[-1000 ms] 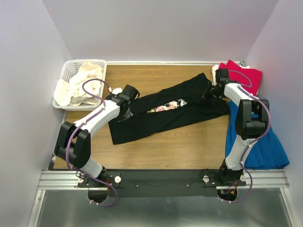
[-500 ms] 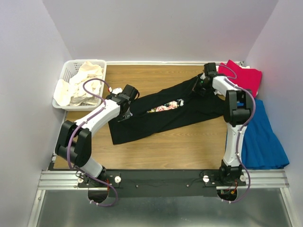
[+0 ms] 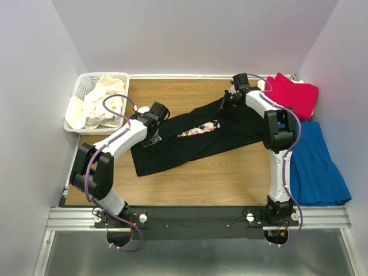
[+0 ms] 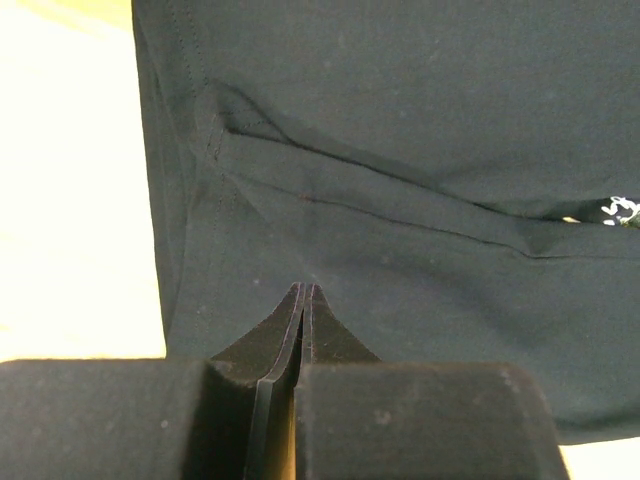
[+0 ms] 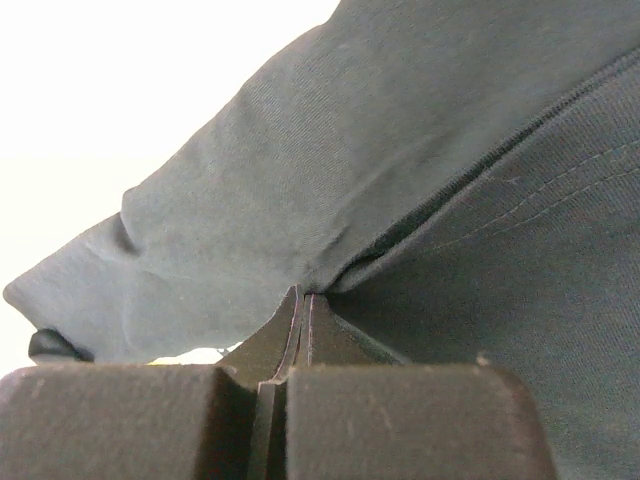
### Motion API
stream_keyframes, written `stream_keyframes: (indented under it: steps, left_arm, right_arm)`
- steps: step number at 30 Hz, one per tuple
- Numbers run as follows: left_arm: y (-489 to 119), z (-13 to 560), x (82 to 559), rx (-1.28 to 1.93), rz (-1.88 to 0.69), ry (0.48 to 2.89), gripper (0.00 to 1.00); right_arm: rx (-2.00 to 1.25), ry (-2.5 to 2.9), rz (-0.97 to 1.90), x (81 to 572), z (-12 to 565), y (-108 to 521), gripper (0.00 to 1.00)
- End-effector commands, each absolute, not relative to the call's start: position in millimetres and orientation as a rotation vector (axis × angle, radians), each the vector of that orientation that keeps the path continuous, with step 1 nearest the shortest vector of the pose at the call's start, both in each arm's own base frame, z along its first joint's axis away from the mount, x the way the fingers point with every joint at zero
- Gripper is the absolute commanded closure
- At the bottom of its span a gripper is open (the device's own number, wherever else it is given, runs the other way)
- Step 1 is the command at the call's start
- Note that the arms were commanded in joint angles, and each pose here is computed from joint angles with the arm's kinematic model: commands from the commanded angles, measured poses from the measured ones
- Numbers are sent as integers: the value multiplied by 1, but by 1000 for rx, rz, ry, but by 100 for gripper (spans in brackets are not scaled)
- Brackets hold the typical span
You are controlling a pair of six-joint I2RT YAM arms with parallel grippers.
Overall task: Fold and stack the t-shirts
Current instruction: Rotate the tshirt 90 degrees
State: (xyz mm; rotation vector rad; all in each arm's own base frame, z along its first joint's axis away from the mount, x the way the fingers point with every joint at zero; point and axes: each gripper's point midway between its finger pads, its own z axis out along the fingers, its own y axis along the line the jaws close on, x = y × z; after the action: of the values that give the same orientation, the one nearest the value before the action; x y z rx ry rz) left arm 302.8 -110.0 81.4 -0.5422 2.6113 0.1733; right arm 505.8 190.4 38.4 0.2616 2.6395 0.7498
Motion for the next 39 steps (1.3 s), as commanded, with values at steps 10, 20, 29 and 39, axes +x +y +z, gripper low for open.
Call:
stream_keyframes:
  steps: [10,20,29,39]
  left_arm:
    - [-124,80,340,-359,89,2578,91]
    - [-150,76,406,-141,44,2538,92]
    - [-169,90,423,-43,-64,2504,92]
    - [-173,103,416,53,-130,2467,92]
  right_arm:
    - [185,2584,638,513,69,185,39]
    - [291,2502,327,510,99,139,39]
    - [390,2638,37,487,39,103,39]
    - [397,2776,31,494,-20,113,39]
